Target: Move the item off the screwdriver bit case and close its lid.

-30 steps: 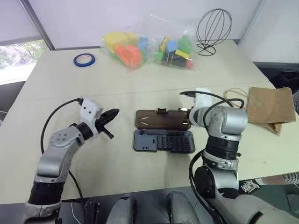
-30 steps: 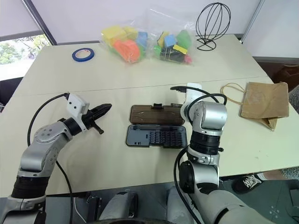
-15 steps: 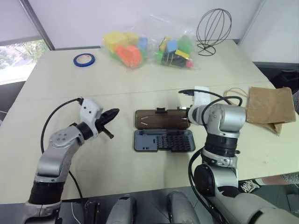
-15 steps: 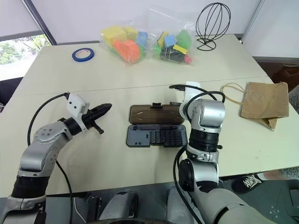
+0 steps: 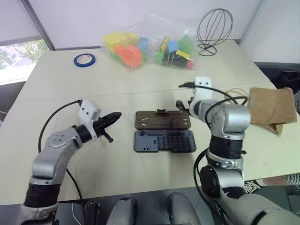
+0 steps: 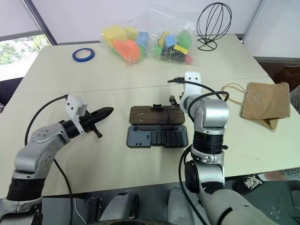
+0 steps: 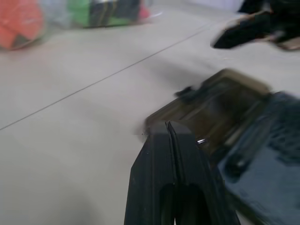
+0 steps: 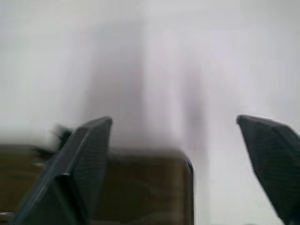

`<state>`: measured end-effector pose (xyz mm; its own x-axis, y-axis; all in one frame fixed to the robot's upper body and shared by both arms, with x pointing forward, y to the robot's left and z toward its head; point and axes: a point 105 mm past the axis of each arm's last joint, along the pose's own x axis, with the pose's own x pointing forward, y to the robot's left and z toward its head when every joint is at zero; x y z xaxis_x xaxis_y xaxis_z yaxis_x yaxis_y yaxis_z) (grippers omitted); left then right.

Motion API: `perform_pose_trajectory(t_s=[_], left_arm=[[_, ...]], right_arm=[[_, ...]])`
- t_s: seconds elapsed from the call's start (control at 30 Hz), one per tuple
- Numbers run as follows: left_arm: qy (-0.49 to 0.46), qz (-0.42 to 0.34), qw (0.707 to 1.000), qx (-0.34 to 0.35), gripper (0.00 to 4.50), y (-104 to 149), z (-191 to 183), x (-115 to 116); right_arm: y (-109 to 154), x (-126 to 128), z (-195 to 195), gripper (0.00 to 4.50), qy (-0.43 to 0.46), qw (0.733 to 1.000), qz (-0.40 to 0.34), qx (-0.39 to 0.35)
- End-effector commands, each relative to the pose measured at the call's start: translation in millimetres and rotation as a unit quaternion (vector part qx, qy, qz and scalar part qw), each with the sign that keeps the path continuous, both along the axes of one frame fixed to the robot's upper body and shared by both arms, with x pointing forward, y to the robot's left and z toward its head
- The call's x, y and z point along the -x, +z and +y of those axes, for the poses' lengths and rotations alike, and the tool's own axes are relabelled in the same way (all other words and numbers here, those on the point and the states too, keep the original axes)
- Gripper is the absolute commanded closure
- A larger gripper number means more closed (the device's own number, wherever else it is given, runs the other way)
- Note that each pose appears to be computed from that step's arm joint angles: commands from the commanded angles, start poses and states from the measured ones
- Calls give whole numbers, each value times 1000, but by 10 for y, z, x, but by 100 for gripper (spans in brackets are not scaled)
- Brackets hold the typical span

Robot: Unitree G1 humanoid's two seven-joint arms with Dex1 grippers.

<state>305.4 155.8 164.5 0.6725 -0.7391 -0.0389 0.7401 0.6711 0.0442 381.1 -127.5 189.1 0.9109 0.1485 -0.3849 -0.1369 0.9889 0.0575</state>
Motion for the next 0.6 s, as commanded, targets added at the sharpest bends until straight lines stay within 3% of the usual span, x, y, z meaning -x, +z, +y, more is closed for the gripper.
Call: perform_pose_trajectory(t_s=[0.03,0.13,0.3,0.6], left_arm=[[-75,9,997,10,450,149,-152,155],[-155,49,987,-18,450,37,-329,282],[-225,84,968,-70,450,-224,-468,339],[-240,96,958,-123,450,-601,-488,155]], right_arm=[[377,11,129,2,50,996,-72,-26],[458,-23,141,2,73,992,-92,-37],[384,-84,71,2,99,990,-98,8],[187,-112,-35,2,186,970,-44,150]])
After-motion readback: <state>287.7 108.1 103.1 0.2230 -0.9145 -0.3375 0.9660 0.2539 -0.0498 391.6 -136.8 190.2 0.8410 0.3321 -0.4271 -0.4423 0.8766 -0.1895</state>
